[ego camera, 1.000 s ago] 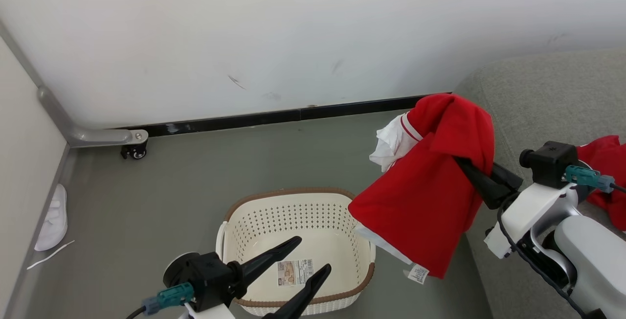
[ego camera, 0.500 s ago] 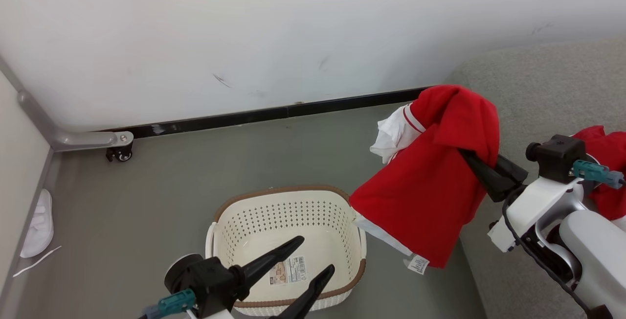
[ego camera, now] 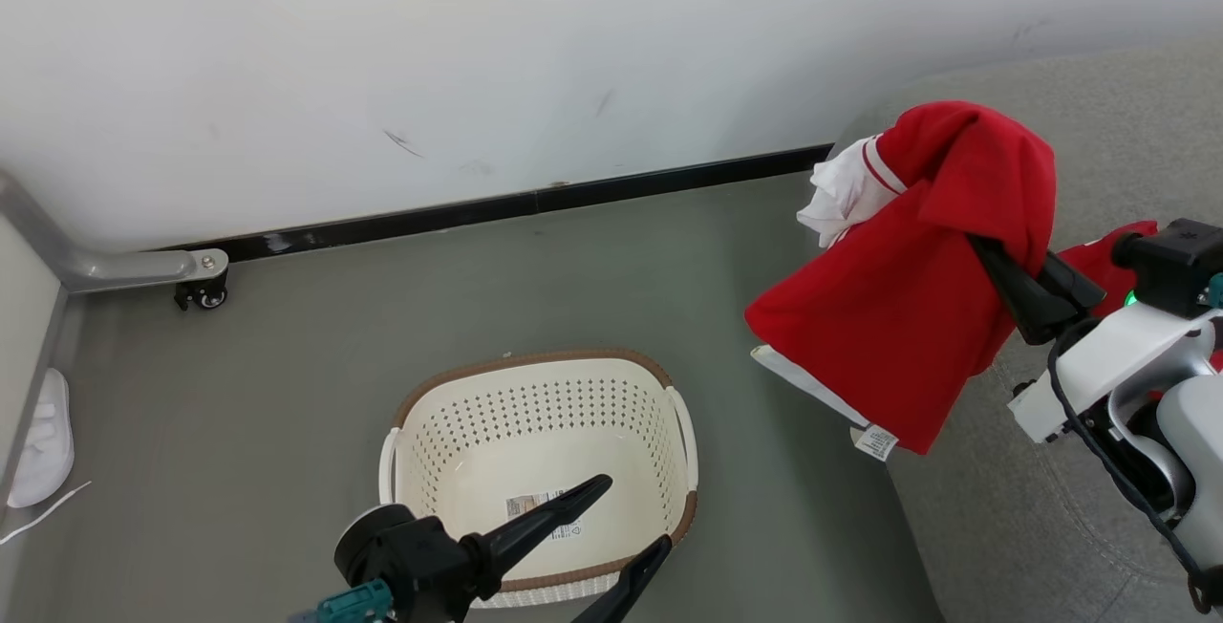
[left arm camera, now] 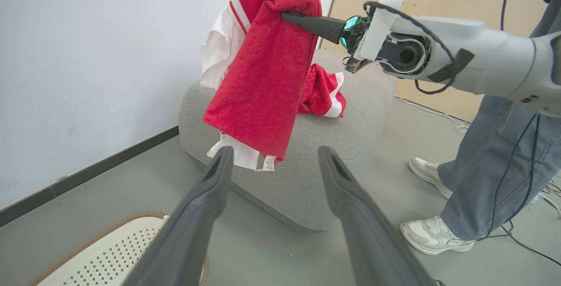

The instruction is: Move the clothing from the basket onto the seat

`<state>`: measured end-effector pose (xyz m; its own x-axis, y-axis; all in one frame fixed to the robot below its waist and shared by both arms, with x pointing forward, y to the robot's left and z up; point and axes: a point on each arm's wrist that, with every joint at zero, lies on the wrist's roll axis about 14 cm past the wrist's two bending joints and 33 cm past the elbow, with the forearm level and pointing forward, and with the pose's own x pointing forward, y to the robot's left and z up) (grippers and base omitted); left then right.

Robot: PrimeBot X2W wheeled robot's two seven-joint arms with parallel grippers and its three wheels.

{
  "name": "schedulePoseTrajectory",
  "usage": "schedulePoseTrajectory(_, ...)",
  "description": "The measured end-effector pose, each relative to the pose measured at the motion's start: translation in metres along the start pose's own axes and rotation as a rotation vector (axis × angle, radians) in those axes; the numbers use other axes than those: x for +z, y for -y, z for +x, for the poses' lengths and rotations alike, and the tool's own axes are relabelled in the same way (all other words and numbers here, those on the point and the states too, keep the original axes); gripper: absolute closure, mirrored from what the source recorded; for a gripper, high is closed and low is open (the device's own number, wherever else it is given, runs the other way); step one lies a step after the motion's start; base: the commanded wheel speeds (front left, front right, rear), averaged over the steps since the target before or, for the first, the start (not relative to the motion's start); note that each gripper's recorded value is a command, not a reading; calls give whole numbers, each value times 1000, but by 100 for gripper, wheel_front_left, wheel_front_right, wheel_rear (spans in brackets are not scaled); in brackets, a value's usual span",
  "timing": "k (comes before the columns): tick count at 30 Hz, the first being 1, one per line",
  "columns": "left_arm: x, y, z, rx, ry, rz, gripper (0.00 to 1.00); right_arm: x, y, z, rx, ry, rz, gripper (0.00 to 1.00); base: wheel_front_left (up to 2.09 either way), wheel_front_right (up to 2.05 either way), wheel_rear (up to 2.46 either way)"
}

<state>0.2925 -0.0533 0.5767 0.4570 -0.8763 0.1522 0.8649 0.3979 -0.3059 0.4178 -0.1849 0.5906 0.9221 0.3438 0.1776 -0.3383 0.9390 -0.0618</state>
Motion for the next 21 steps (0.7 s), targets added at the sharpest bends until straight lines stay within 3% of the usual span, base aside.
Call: schedulePoseTrajectory(21, -10, 19, 21, -149, -43, -19, 0, 13, 46, -35, -154, 21, -71, 100, 0, 0, 0)
